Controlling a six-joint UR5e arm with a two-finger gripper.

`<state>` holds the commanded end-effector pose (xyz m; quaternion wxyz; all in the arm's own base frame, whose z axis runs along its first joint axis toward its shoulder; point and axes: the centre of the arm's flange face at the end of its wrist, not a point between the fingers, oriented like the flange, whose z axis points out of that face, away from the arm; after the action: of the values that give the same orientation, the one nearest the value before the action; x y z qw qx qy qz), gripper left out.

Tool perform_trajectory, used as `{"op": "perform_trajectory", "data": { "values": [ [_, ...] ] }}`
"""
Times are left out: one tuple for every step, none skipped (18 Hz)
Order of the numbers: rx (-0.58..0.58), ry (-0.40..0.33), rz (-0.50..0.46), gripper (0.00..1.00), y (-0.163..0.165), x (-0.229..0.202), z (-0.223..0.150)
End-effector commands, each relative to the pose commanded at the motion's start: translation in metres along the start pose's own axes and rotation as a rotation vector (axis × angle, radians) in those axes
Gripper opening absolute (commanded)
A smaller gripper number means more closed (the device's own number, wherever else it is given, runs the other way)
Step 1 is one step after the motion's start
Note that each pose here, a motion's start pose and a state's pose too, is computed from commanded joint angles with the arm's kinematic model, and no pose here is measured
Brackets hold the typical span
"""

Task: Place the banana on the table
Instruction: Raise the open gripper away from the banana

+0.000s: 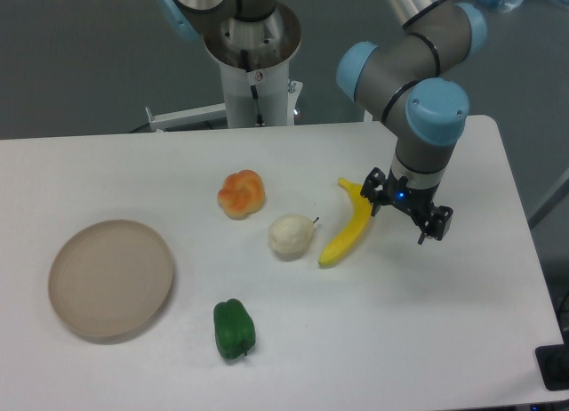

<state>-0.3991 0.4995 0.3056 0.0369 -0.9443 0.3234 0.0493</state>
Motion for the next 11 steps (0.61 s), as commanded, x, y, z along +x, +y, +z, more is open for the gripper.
{"op": "perform_trajectory", "data": {
  "values": [
    [-0.004, 0.000, 0.016, 1.00, -0.001, -0.005, -0.002],
    [-0.003, 0.030, 0.019, 1.00, -0.002, -0.011, -0.010],
    [-0.005, 0.063, 0.018, 1.00, -0.002, -0.015, -0.012],
    [-0.008, 0.089, 0.024, 1.00, -0.006, -0.020, -0.012],
    [-0.009, 0.102, 0.034, 1.00, -0.013, -0.023, -0.012],
    [-0.011, 0.103, 0.039, 1.00, -0.016, -0.026, -0.010],
    [-0.010, 0.102, 0.042, 1.00, -0.019, -0.026, -0.008],
    [-0.010, 0.103, 0.043, 1.00, -0.020, -0.025, -0.006],
    [-0.010, 0.105, 0.045, 1.00, -0.020, -0.024, -0.005],
    [-0.009, 0.105, 0.045, 1.00, -0.020, -0.024, -0.004],
    [-0.010, 0.107, 0.045, 1.00, -0.020, -0.024, -0.003]
  ]
}}
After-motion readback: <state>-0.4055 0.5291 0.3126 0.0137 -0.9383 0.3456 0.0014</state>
